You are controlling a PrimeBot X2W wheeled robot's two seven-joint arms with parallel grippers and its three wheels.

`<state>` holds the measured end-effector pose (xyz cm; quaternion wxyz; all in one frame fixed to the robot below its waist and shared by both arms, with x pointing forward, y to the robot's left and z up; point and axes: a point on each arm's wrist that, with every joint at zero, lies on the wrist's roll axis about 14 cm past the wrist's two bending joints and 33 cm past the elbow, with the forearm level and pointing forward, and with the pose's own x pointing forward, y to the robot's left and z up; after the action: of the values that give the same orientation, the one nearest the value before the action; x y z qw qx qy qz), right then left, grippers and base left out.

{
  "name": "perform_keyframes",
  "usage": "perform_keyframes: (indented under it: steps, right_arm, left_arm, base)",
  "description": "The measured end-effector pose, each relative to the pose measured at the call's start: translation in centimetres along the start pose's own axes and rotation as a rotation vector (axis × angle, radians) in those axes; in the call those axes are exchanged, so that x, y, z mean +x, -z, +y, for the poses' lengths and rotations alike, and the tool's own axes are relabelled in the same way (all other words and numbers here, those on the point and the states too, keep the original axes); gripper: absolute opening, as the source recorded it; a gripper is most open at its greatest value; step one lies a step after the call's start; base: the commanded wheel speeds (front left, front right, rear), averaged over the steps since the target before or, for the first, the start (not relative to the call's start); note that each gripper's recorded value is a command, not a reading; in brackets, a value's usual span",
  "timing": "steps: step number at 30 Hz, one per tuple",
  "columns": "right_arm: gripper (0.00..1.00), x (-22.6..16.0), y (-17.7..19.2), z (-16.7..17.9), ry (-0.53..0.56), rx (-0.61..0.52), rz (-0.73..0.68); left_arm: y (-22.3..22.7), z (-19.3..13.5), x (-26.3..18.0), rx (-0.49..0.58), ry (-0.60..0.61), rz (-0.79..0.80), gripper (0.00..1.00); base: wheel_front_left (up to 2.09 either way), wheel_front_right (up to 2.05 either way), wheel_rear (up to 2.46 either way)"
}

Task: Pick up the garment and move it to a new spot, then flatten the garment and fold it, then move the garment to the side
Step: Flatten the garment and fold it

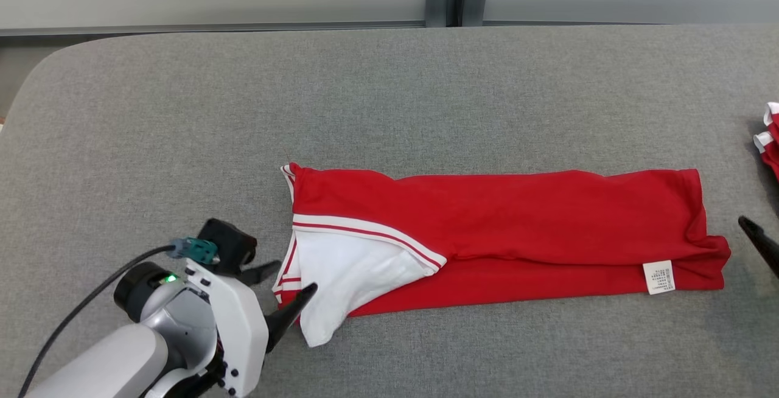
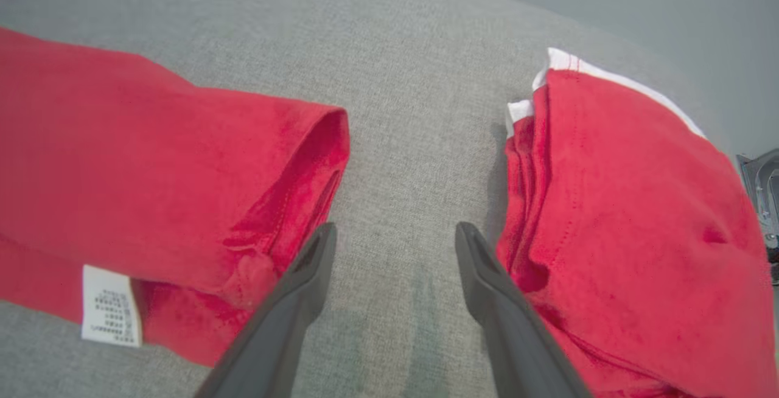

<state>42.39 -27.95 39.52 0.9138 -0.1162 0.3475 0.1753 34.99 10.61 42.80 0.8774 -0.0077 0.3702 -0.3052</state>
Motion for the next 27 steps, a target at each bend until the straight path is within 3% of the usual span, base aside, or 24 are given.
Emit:
perform_keyframes:
  steps: [5, 13, 16, 21, 24, 27]
  right_arm:
    - [1.00, 0.6, -3.1, 0.0, 0.027, 0.074, -0.150]
    - [1.00, 0.4, -10.6, 0.8, 0.039, 0.243, -0.467]
    - [1.00, -0.9, -13.9, 0.2, 0.072, 0.274, -0.612]
    - [1.00, -2.2, -13.9, 3.1, 0.068, 0.317, -0.735]
    - [1.00, -3.2, -13.1, 5.3, 0.070, 0.313, -0.785]
    - [1.00, -3.8, -12.5, 6.1, 0.082, 0.319, -0.806]
  left_arm:
    - [-3.2, 1.4, -0.6, -0.015, -0.066, -0.151, 1.00]
    - [-11.3, 4.5, -3.5, -0.114, -0.228, -0.649, 1.00]
    - [-11.5, 5.9, -4.2, -0.164, -0.293, -0.766, 1.00]
    - [-10.7, 7.5, -4.7, -0.275, -0.380, -0.865, 1.00]
    - [-12.2, 7.6, -7.0, -0.280, -0.434, -1.004, 1.00]
    - [-11.4, 7.1, -7.9, -0.275, -0.470, -1.048, 1.00]
  base:
    - [0.00, 0.00, 0.00]
    - [0.00, 0.00, 0.00]
    - [0.00, 0.00, 0.00]
    - [0.00, 0.00, 0.00]
    - [0.00, 0.00, 0.00]
    - [0.00, 0.00, 0.00]
